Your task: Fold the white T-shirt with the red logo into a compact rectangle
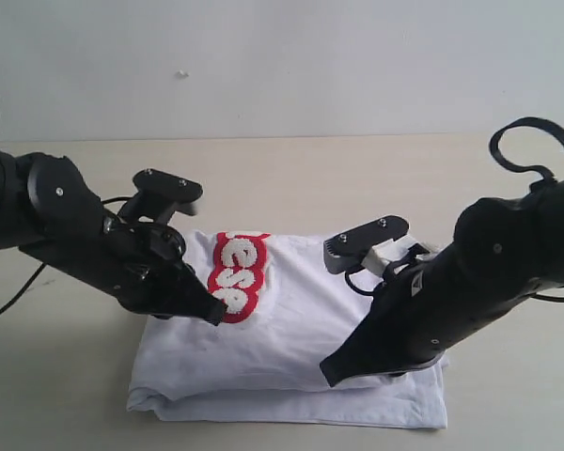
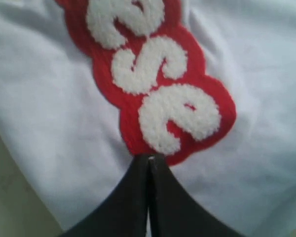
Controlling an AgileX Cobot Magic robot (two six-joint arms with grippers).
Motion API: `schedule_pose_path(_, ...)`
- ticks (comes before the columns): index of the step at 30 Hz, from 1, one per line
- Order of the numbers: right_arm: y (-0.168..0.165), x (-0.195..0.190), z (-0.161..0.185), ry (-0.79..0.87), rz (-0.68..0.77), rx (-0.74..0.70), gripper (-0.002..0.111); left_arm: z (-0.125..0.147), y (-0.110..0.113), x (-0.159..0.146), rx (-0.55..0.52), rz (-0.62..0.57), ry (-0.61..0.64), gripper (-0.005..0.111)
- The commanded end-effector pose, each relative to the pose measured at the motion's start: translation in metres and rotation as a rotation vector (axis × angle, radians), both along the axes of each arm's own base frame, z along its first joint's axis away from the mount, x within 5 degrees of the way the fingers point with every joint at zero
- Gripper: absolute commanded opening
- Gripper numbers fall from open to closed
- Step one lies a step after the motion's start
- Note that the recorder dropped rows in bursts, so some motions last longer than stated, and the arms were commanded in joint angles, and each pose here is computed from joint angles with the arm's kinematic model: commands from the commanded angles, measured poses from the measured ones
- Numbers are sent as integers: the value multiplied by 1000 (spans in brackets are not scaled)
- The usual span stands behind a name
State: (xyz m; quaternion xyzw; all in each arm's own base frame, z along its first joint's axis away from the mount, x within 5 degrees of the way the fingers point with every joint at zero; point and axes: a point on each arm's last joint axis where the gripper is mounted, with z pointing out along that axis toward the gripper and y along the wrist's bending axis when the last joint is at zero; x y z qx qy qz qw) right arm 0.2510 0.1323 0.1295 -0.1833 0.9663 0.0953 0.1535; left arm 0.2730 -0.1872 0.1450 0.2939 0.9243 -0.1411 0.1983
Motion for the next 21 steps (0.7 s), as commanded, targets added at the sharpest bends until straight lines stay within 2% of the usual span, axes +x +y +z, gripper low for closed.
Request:
schedule_pose_path(1, 0, 2, 1, -30, -1, 5, 0, -3, 3, -7, 8, 4, -11, 0)
schedule_pose_path(10, -3, -4, 59, -223, -4, 97, 0, 29, 6, -11, -45, 8, -99, 0)
schedule_pose_path(15, -9, -17, 100, -347, -2, 161, 0, 62, 10, -17, -108, 16, -184, 0)
schedule_pose_path(21, -16, -33, 133, -451, -4, 219, 0, 102, 17, -28, -183, 21, -292, 0)
